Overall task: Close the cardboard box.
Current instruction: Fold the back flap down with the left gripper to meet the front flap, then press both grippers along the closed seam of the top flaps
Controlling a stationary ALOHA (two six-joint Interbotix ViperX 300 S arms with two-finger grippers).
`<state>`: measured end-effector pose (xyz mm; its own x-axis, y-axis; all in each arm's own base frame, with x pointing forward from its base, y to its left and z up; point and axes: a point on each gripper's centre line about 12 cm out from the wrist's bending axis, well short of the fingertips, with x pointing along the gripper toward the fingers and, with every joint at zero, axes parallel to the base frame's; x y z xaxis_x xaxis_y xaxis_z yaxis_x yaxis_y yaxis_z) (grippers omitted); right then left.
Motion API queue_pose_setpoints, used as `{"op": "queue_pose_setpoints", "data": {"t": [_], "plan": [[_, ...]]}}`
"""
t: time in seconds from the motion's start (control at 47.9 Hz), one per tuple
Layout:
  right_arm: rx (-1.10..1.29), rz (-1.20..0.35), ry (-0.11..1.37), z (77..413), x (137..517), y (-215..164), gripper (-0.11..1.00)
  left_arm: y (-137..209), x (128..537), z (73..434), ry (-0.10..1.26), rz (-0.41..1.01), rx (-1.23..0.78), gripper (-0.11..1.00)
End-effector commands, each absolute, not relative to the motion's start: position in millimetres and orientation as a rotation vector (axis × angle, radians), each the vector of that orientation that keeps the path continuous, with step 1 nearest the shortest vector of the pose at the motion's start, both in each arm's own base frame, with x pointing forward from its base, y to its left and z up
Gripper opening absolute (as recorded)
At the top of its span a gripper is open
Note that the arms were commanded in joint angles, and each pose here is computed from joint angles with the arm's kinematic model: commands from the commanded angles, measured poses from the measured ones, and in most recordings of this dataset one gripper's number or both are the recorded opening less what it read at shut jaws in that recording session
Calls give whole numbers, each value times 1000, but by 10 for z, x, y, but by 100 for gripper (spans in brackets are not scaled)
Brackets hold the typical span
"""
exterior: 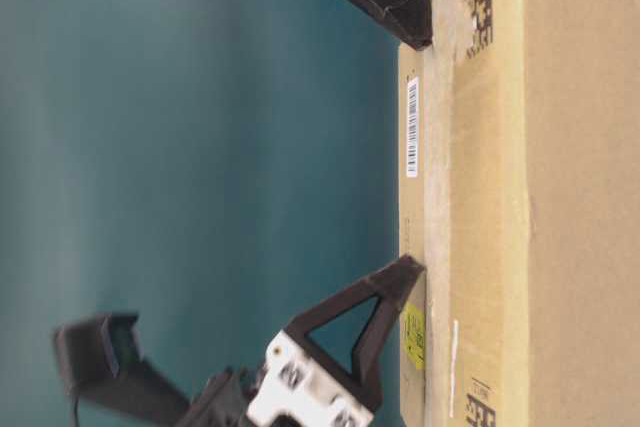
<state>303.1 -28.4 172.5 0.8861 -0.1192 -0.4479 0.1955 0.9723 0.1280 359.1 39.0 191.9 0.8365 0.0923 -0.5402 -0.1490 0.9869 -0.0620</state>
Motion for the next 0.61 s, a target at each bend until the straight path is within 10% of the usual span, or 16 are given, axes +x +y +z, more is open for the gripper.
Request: {"op": "queue_pose_setpoints", "data": {"t": [0.0,0.585], "plan": [[171,-167,427,1799,3068,-302,0,333,3516,2079,436,114,-92,0],[169,-167,426,1798,3080,-303,0,125,2821,1843,218,65,-74,0]]}}
